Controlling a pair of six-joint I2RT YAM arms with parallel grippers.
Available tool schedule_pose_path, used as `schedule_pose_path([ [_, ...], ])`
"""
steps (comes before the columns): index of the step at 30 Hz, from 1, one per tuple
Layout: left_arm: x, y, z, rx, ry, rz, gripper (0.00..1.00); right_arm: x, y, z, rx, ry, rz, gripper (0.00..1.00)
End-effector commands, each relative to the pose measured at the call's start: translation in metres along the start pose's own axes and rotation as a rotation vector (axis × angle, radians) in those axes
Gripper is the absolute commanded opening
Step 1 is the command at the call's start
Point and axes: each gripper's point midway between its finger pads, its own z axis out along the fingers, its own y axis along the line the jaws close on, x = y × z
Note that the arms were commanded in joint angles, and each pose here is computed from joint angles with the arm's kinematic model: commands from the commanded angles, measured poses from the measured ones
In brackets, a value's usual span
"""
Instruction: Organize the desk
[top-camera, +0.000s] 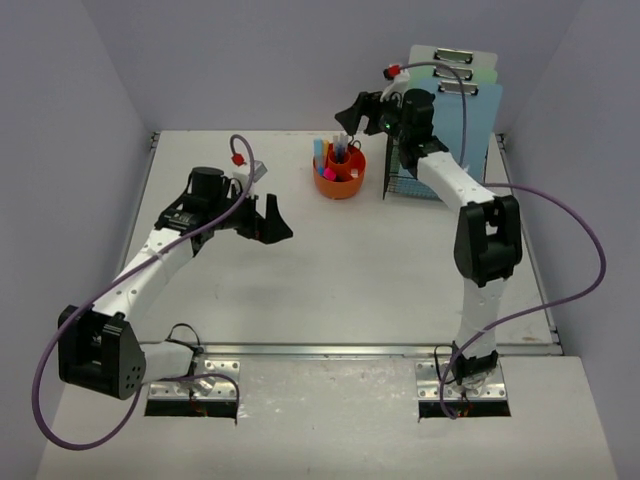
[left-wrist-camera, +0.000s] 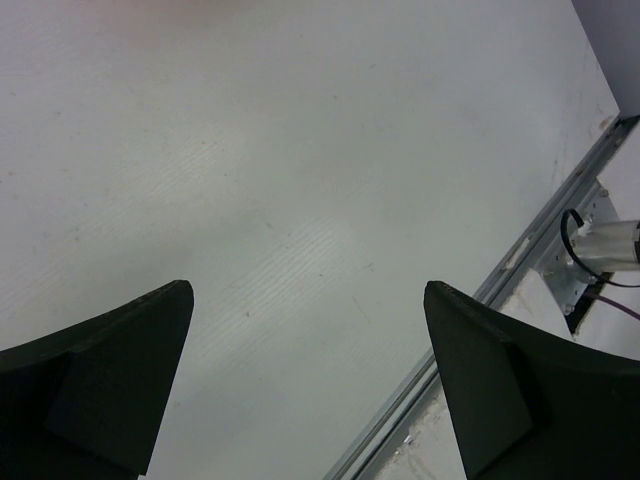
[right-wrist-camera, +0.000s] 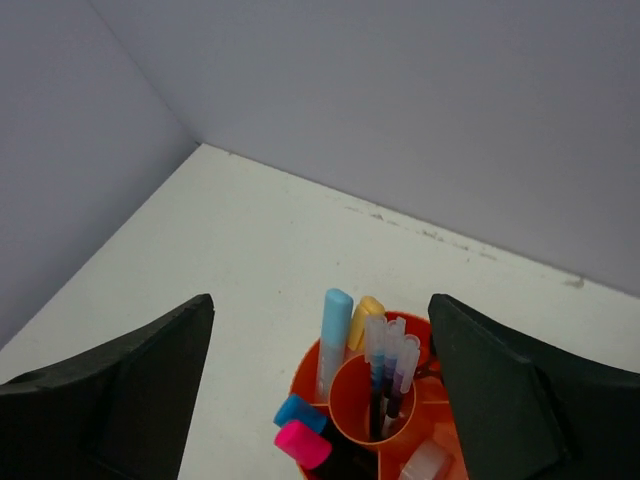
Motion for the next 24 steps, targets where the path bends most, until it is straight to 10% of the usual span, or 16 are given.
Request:
schedule_pose_path([
  [1, -0.049, 0.000, -0.025, -0.094, -0.120, 0.081, 1.00, -0.087, 0.051, -0.043, -0.092, -0.124, -0.280, 0.97],
  [7, -0.055, 0.014, -0.045, -0.245, -0.149, 0.089, 1.00, -0.059, 0.062, -0.127, -0.060, 0.080, -0.550, 0.99],
  [14, -0.037, 0.026, -0.072, -0.375, -0.226, 0.171, 1.00, 0.062, 0.035, -0.265, 0.141, 0.410, -0.438, 0.99],
  [24, -0.014, 0.061, -0.095, -0.576, -0.242, 0.203, 1.00, 0.094, 0.005, -0.354, 0.405, 0.294, -0.344, 0.99],
])
